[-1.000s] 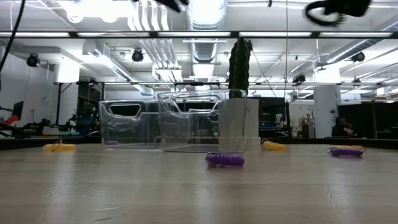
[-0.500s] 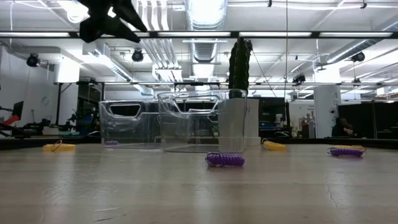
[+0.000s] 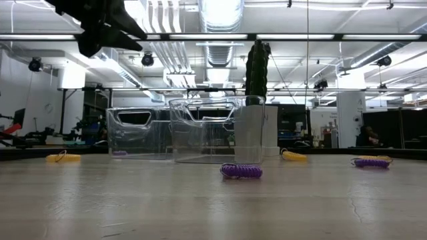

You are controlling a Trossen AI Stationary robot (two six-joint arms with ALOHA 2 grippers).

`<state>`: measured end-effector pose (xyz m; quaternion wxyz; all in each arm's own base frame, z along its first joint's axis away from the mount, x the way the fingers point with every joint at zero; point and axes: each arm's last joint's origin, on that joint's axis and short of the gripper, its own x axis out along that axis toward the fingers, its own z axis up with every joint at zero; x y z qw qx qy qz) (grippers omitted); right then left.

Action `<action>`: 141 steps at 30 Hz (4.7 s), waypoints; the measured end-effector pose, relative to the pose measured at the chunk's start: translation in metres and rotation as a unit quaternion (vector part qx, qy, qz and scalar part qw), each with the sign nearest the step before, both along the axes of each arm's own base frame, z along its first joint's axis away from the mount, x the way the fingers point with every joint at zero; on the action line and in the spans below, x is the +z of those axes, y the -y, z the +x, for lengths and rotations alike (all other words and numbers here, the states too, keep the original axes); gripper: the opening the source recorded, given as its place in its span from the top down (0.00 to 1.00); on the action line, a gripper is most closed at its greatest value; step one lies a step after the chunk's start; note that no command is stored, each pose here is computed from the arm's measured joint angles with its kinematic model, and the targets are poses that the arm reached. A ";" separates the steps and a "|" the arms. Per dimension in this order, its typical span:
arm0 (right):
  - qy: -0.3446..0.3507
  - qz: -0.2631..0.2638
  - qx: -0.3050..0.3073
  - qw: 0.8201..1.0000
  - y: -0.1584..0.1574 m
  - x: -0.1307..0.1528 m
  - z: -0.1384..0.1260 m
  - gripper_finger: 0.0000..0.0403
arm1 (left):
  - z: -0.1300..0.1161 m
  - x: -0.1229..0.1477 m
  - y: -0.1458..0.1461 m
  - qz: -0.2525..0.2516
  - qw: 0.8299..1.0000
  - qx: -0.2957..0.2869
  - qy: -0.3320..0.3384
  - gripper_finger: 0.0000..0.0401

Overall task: Sort spring keychains
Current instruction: Put the black spring keychain into the green basket, then put the right yellow spring keychain into the left transparent bin

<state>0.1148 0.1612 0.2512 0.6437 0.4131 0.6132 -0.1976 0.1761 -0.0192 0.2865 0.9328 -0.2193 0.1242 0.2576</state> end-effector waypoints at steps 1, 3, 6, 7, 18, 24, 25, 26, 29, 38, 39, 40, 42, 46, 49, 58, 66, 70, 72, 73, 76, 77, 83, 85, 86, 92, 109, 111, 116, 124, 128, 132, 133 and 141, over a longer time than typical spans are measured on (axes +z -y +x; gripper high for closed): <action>-0.003 -0.002 -0.002 1.000 0.000 -0.002 0.000 0.90 | -0.001 -0.001 0.000 -0.001 1.000 0.000 -0.001 0.62; -0.008 -0.007 -0.008 1.000 0.001 -0.006 -0.001 0.87 | -0.002 -0.001 0.000 -0.001 1.000 0.000 0.001 0.62; -0.013 -0.007 -0.013 1.000 0.002 -0.009 -0.002 0.82 | -0.002 -0.003 0.000 -0.002 1.000 -0.001 -0.001 0.62; -0.019 -0.005 -0.011 1.000 0.002 -0.010 -0.002 0.81 | -0.002 -0.003 0.000 -0.003 1.000 -0.002 -0.002 0.62; 0.037 -0.021 -0.003 0.999 0.001 -0.004 0.002 0.76 | -0.002 -0.004 0.000 -0.008 1.000 -0.010 -0.004 0.62; 0.178 -0.146 -0.029 0.973 0.013 0.024 0.013 0.81 | -0.002 -0.004 0.000 -0.008 1.000 -0.010 -0.004 0.62; 0.185 -0.167 -0.032 0.968 0.017 0.027 0.015 0.82 | -0.002 -0.004 0.000 -0.008 1.000 -0.010 -0.004 0.62; 0.186 -0.185 -0.032 0.964 0.021 0.029 0.017 0.83 | -0.002 -0.004 0.000 -0.008 1.000 -0.010 -0.004 0.62; 0.169 -0.224 -0.025 0.960 0.034 0.035 0.024 0.85 | -0.002 -0.004 0.000 -0.011 1.000 -0.009 -0.002 0.62; 0.111 -0.260 0.004 0.959 0.077 0.035 0.053 0.81 | -0.002 -0.004 0.001 -0.023 1.000 -0.014 0.002 0.62; 0.103 -0.256 0.006 0.961 0.082 0.035 0.055 0.79 | -0.002 -0.004 0.001 -0.024 1.000 -0.016 0.002 0.62; 0.096 -0.252 0.008 0.963 0.086 0.035 0.057 0.78 | -0.001 -0.004 0.001 -0.026 0.999 -0.020 0.001 0.62; 0.082 -0.240 0.009 0.967 0.095 0.034 0.061 0.74 | -0.001 -0.005 0.002 -0.029 0.999 -0.026 0.001 0.62; 0.061 -0.216 0.012 0.975 0.109 0.033 0.066 0.65 | -0.001 -0.005 0.002 -0.033 0.999 -0.034 0.000 0.62; 0.049 -0.205 0.000 0.978 0.118 0.031 0.068 0.58 | -0.001 -0.005 0.002 -0.033 0.999 -0.035 0.000 0.62; 0.001 -0.158 -0.078 0.984 0.140 0.017 0.071 0.36 | -0.001 -0.005 0.002 -0.033 0.999 -0.035 0.000 0.62; -0.061 -0.145 -0.205 0.966 0.156 -0.004 0.079 0.27 | -0.001 -0.005 0.002 -0.033 0.999 -0.035 -0.001 0.62; -0.100 -0.146 -0.244 0.954 0.165 -0.019 0.082 0.28 | -0.001 -0.005 0.002 -0.033 0.999 -0.035 -0.001 0.62; -0.118 -0.137 -0.257 0.949 0.169 -0.026 0.084 0.29 | -0.001 -0.005 0.002 -0.033 0.999 -0.035 -0.001 0.62; -0.127 -0.132 -0.263 0.947 0.171 -0.029 0.085 0.30 | -0.001 -0.005 0.002 -0.033 0.999 -0.035 -0.001 0.62; -0.147 -0.130 -0.278 0.940 0.177 -0.037 0.088 0.32 | -0.001 -0.005 0.002 -0.034 0.999 -0.037 -0.001 0.62; -0.153 -0.131 -0.282 0.938 0.179 -0.040 0.089 0.33 | -0.001 -0.005 0.002 -0.034 0.999 -0.037 -0.001 0.62; -0.186 -0.124 -0.302 0.927 0.195 -0.052 0.088 0.36 | -0.001 -0.005 0.003 -0.040 0.998 -0.050 -0.004 0.62; -0.200 -0.112 -0.302 0.925 0.199 -0.057 0.084 0.37 | -0.001 -0.005 0.004 -0.042 0.997 -0.058 -0.005 0.62; -0.207 -0.106 -0.302 0.925 0.200 -0.061 0.082 0.37 | -0.001 -0.005 0.004 -0.042 0.997 -0.059 -0.006 0.62; -0.241 -0.081 -0.308 0.917 0.202 -0.081 0.065 0.37 | -0.001 -0.005 0.004 -0.042 0.997 -0.059 -0.006 0.62; -0.182 -0.046 -0.335 0.923 0.206 -0.111 0.062 0.38 | -0.001 -0.005 0.004 -0.035 0.997 -0.062 -0.009 0.62; -0.177 -0.044 -0.335 0.925 0.206 -0.110 0.062 0.39 | -0.001 -0.005 0.004 -0.035 0.997 -0.062 -0.009 0.62; -0.149 -0.034 -0.326 0.933 0.206 -0.101 0.062 0.38 | -0.001 -0.005 0.004 -0.035 0.997 -0.062 -0.009 0.62; -0.124 -0.063 -0.352 0.926 0.208 -0.093 0.057 0.39 | -0.001 -0.005 0.004 -0.032 0.997 -0.063 -0.010 0.62; -0.136 -0.067 -0.362 0.920 0.212 -0.099 0.057 0.40 | -0.001 -0.005 0.004 -0.030 0.997 -0.063 -0.011 0.62; -0.135 -0.070 -0.363 0.919 0.215 -0.112 0.061 0.41 | -0.001 -0.005 0.004 -0.030 0.998 -0.063 -0.011 0.62; -0.134 -0.069 -0.361 0.920 0.216 -0.115 0.062 0.41 | -0.001 -0.005 0.004 -0.030 0.998 -0.063 -0.010 0.62; -0.147 -0.066 -0.347 0.924 0.216 -0.123 0.065 0.55 | -0.001 -0.005 0.004 -0.031 0.998 -0.062 -0.010 0.62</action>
